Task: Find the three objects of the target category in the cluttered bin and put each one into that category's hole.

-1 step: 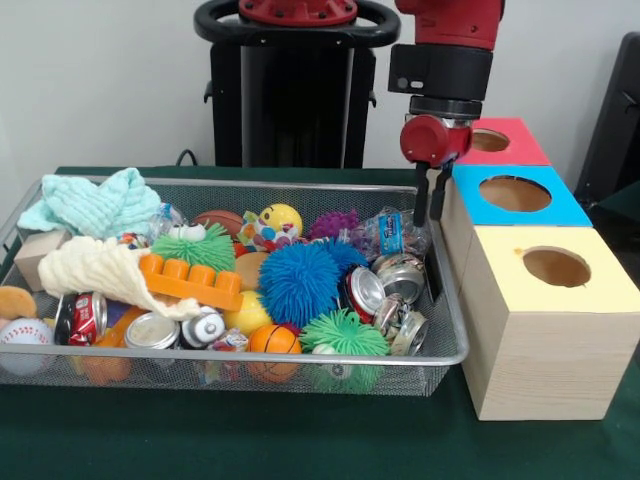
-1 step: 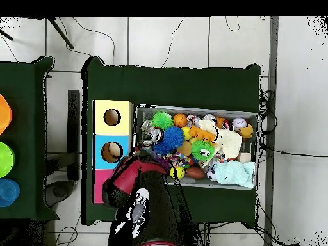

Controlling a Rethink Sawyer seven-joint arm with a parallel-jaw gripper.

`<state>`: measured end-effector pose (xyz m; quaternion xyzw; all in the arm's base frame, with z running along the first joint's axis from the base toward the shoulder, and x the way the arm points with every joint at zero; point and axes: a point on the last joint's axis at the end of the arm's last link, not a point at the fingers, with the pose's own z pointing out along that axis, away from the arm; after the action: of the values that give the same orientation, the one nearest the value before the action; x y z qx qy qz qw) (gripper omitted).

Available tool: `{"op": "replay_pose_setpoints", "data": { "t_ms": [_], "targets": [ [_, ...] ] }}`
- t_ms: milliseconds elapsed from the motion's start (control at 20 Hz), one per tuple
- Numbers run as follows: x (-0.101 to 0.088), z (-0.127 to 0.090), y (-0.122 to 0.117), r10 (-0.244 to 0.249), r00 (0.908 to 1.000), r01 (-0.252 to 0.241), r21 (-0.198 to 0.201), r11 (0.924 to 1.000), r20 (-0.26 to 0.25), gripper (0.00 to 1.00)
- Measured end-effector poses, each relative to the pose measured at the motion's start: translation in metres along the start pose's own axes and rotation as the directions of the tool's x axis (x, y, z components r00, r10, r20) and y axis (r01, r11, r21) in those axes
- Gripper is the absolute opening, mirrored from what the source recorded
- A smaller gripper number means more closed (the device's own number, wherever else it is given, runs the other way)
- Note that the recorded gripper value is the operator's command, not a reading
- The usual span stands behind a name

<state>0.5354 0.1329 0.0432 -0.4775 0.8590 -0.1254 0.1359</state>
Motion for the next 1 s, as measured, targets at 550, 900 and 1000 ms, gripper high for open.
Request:
{"op": "replay_pose_setpoints", "data": {
  "t_ms": [550,900,1000],
  "targets": [
    [-0.009,0.013,-0.013,-0.002,1.0,0.002,0.025,0.9997,0.008,1.0],
    [0.001,0.011,-0.007,-0.017,0.9997,0.017,0.032,0.9993,-0.02,1.0],
    [0.003,0.011,-0.008,-0.01,0.9997,0.011,0.032,0.9994,-0.023,1.0]
  ]
}}
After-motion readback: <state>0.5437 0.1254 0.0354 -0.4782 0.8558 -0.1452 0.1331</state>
